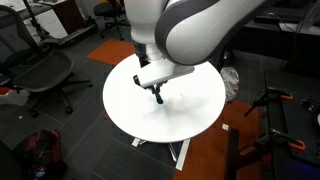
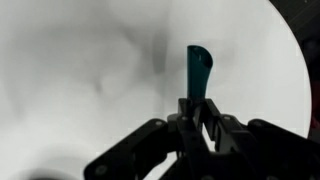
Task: Move the marker to the left
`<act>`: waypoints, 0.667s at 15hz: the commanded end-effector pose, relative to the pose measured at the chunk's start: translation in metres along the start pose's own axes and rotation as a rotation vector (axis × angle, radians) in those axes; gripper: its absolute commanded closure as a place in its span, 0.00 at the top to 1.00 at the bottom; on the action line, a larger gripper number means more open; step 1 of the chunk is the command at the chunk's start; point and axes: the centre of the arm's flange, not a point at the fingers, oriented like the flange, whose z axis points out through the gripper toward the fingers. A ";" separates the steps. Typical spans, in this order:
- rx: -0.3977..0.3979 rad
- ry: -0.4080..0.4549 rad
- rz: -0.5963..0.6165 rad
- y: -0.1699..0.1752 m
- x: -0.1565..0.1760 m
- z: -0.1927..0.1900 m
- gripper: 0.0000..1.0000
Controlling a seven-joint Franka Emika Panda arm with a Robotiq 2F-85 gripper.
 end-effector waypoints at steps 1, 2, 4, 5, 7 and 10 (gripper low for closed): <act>0.029 0.009 0.092 -0.030 0.030 0.006 0.05; 0.041 0.017 0.102 -0.034 0.036 0.008 0.05; 0.059 0.024 0.113 -0.043 0.046 0.015 0.05; 0.066 0.023 0.120 -0.047 0.050 0.019 0.05; 0.080 0.013 0.119 -0.054 0.056 0.029 0.05; 0.101 -0.017 0.122 -0.060 0.061 0.047 0.05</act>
